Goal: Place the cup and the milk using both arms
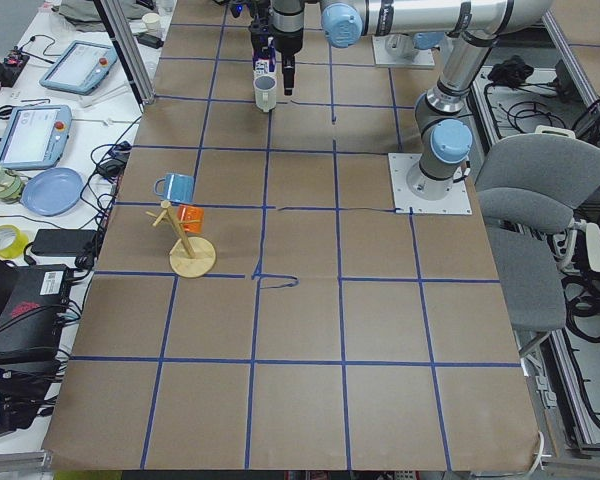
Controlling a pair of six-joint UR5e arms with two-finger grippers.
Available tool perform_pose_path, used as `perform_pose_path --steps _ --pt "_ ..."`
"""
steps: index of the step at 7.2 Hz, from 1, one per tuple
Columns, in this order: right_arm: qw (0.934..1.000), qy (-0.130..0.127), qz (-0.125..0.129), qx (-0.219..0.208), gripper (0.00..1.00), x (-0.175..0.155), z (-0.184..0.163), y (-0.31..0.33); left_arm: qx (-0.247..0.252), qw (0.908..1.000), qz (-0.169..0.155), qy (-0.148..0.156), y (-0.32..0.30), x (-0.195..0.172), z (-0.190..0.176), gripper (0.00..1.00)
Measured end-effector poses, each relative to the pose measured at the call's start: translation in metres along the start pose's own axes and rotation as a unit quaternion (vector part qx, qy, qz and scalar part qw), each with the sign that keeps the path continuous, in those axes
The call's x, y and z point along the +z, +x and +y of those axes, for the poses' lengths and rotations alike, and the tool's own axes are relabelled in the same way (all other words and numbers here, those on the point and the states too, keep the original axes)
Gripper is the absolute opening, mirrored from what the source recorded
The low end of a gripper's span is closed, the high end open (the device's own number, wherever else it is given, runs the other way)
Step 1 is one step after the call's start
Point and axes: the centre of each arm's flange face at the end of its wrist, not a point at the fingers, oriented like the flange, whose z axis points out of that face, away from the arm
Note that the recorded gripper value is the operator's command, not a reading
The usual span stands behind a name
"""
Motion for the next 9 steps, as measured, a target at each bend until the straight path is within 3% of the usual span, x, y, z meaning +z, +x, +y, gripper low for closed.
perform_pose_path --steps 5,7,9 --pt "0.9986 0.05 0.015 -0.001 1.0 -0.147 0.11 0.03 0.003 1.0 0.001 0.004 0.001 -0.002 0.0 1.0" --pt "0.9973 0.065 0.034 0.001 1.0 -0.165 0.126 0.039 0.004 1.0 0.0 0.005 0.001 -0.002 0.0 1.0" --pt "0.9967 0.066 0.043 0.02 1.0 -0.167 0.116 0.064 0.004 1.0 0.0 0.009 0.001 -0.005 0.0 1.0"
